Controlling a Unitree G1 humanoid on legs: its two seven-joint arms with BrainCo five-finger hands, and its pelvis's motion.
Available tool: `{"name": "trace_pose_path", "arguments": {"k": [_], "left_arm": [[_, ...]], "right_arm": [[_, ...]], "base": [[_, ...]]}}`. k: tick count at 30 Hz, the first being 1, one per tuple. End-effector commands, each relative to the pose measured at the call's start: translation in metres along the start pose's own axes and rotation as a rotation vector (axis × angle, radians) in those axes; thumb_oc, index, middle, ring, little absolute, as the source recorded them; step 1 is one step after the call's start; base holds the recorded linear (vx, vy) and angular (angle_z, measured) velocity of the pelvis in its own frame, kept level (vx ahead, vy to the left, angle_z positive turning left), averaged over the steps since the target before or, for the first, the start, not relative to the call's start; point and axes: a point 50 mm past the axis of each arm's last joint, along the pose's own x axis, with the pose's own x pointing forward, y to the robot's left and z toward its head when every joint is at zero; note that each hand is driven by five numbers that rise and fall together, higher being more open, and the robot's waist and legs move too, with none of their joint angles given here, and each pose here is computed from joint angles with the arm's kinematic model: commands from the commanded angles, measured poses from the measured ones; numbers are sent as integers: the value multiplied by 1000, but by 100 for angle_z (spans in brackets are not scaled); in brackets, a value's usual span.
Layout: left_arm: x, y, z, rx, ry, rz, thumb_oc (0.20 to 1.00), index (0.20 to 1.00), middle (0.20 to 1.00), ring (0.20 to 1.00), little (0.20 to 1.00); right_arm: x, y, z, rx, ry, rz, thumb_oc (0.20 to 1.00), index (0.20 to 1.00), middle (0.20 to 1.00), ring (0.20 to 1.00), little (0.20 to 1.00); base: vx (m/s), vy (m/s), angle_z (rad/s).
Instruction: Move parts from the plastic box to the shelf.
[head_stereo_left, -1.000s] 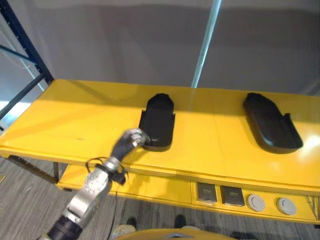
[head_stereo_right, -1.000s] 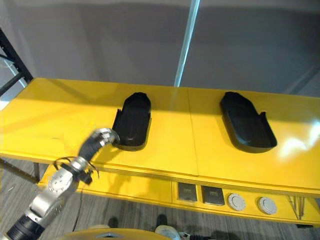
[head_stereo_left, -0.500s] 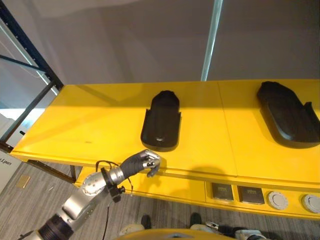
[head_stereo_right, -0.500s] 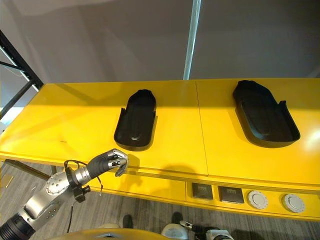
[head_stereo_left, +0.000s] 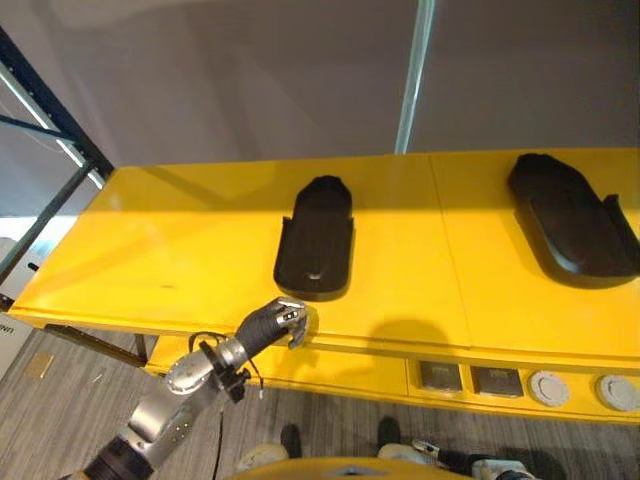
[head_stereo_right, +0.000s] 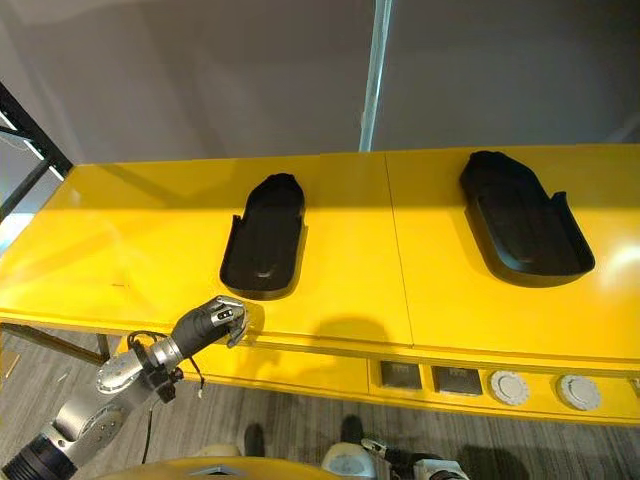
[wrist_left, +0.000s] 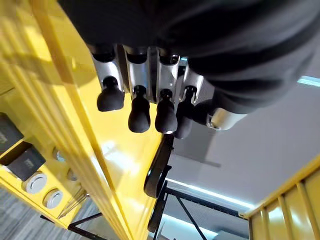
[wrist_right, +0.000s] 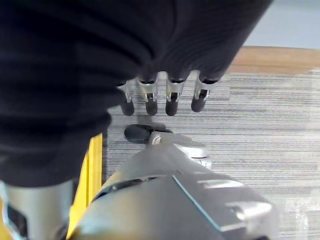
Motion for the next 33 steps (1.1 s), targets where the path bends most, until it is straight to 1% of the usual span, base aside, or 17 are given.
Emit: {"name": "trace_pose_path", "arguments": {"k": [1,6,15,19,25,29,32,33], "left_arm": [[15,2,23,16,-111,-6,200,200,200,200,200],[23,2,26,19,-136,20,200,200,200,200,200],[39,6,46,8,-270,97,200,200,200,200,200],[44,8,48,7,-292,157,200,200,200,200,200],[45,9,49,15,-311,176,200,200,200,200,200],[42,8,51,62,-319,165,200,200,200,200,200],[35,8,56,160,-346,170,200,200,200,200,200],[33,7,57,176,-353,171,366,366,366,366,366]], "right_arm": [[-1,-3,5,-3,14,-13,1000,1000,1000,1000,1000],[-2,-6,12,-6,-14,-23,1000,1000,1000,1000,1000],[-4,-6,26,-15,-75,-26,1000,1000,1000,1000,1000],[-3,-2,25,-31,-71,-21,1000,1000,1000,1000,1000],[-2,0,24,-33,-71,-21,1000,1000,1000,1000,1000],[-1,1,18,-32,-59,-22,1000,1000,1000,1000,1000],[0,1,11,-25,-41,-21,1000,1000,1000,1000,1000],[0,1,10,-24,-38,-20,1000,1000,1000,1000,1000]], "base": [[-4,1,-3],[-2,-2,-6],[-35,-7,-8],[17,-15,-5],[12,-10,-5],[0,0,0],[0,0,0],[0,0,0]]}}
